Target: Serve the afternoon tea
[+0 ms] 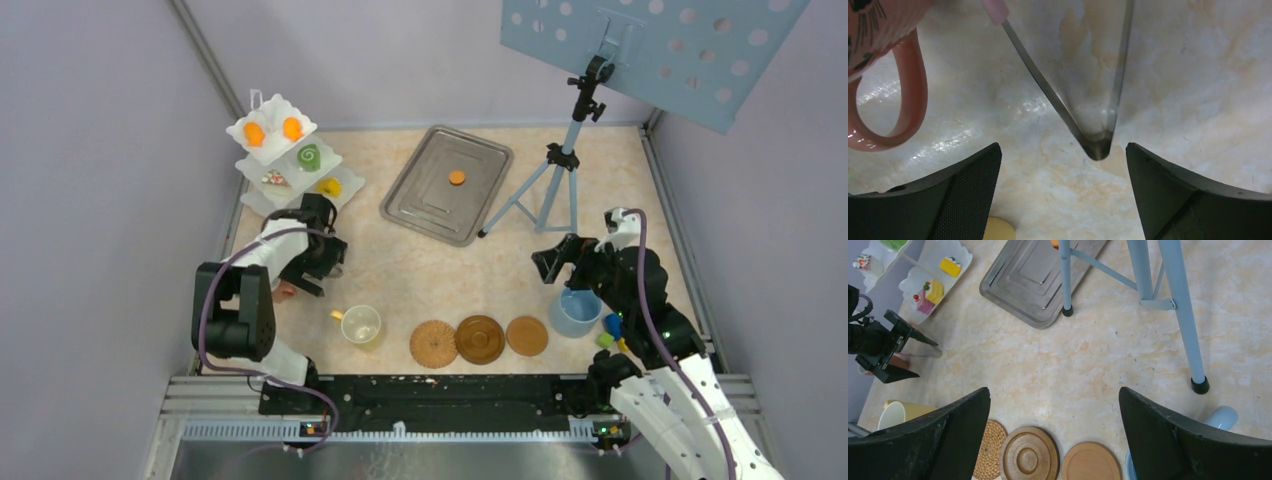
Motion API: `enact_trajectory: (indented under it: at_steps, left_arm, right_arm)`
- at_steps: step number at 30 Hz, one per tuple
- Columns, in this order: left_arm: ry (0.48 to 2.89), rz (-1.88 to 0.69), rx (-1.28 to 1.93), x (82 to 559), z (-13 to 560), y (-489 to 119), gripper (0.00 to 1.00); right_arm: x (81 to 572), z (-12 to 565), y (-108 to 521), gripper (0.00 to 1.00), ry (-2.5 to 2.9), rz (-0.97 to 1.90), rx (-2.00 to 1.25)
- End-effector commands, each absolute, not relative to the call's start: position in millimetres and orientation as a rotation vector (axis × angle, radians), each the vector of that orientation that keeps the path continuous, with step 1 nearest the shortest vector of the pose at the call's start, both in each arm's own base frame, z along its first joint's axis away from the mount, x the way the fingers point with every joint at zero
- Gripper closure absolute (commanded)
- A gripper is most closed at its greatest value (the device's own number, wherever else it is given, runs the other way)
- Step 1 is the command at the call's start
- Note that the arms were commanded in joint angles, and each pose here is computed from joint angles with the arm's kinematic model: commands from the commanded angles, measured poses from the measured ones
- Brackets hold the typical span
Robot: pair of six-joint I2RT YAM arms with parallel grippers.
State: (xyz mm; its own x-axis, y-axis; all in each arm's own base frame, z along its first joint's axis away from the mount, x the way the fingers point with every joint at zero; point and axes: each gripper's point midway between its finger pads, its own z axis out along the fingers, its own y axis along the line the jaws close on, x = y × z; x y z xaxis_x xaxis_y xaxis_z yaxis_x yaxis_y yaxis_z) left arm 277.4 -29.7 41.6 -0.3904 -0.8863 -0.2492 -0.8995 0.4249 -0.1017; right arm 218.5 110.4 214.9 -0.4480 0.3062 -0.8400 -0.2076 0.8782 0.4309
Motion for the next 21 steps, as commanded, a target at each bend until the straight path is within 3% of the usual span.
enact_trajectory:
  at_steps: [1,10,21]
  left_arm:
    - [2.226,0.180,-1.697,297.4,37.8,-8.2,0.01]
    - [2.233,0.280,-1.765,305.6,7.4,14.4,0.03]
    - [2.177,0.340,-1.685,313.8,20.6,32.2,0.28]
  right_arm:
    - [218.6,227.9,114.0,0.02,1.907,0.612,0.060]
    - [220.9,225.4,114.5,0.02,1.918,0.606,0.060]
    - [222.5,222.7,114.5,0.02,1.929,0.598,0.060]
